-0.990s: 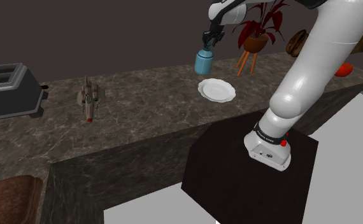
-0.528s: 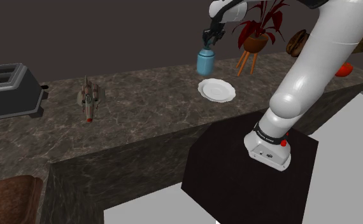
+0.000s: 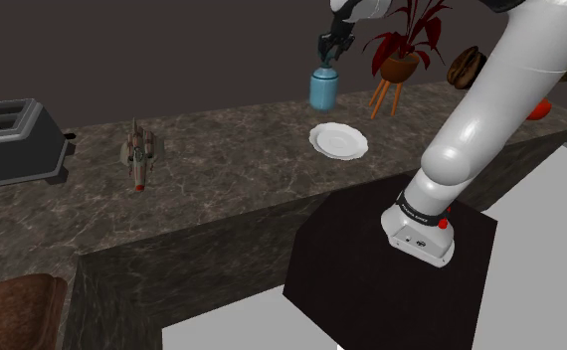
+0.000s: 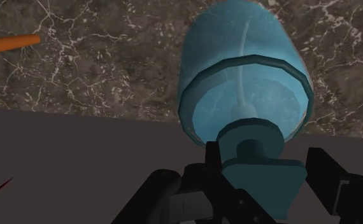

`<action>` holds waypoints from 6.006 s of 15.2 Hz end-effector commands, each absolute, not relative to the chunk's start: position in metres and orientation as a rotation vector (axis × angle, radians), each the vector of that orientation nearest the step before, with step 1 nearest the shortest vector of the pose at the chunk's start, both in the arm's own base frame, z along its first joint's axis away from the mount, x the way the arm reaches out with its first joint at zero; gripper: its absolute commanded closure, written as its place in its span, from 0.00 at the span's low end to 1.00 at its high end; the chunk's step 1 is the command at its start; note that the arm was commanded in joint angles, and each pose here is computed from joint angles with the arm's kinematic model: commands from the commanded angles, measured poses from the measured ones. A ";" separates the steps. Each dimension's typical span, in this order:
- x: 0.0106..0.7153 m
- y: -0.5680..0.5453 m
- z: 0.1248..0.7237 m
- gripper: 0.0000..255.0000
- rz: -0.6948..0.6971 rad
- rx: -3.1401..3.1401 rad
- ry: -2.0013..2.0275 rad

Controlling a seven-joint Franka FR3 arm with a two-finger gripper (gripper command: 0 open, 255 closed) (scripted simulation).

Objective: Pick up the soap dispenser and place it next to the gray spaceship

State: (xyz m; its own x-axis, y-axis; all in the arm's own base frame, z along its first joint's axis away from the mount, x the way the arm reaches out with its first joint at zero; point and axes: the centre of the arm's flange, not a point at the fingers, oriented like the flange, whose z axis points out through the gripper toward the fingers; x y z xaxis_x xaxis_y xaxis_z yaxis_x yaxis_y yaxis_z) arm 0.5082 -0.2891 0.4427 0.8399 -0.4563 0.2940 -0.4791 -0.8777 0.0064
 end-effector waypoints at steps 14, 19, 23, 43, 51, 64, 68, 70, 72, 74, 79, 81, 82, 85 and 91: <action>0.508 -0.289 0.522 1.00 0.441 2.936 -0.748; 0.508 -0.289 0.549 1.00 0.441 2.936 -0.748; 0.508 -0.289 0.570 1.00 0.441 2.936 -0.748; 0.508 -0.289 0.676 1.00 0.441 2.936 -0.748; 0.508 -0.289 0.718 1.00 0.441 2.936 -0.748; 0.512 -0.264 0.764 1.00 0.441 2.936 -0.748; 0.520 -0.215 0.748 1.00 0.441 2.936 -0.748; 0.523 -0.190 0.740 1.00 0.441 2.936 -0.748; 0.527 -0.165 0.732 1.00 0.441 2.936 -0.748; 0.531 -0.140 0.724 1.00 0.441 2.936 -0.748; 0.540 -0.078 0.704 1.00 0.441 2.936 -0.748; 0.544 -0.053 0.696 1.00 0.441 2.936 -0.748; 0.546 -0.041 0.692 1.00 0.441 2.936 -0.748; 0.552 -0.004 0.679 1.00 0.441 2.936 -0.748; 0.563 0.071 0.655 1.00 0.441 2.936 -0.748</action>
State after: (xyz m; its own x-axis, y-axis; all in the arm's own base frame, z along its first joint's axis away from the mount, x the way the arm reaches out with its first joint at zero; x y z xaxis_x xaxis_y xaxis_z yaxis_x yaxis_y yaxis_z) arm 0.5606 0.0573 0.6573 0.8408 -0.4550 0.2932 -0.4780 -0.8783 0.0079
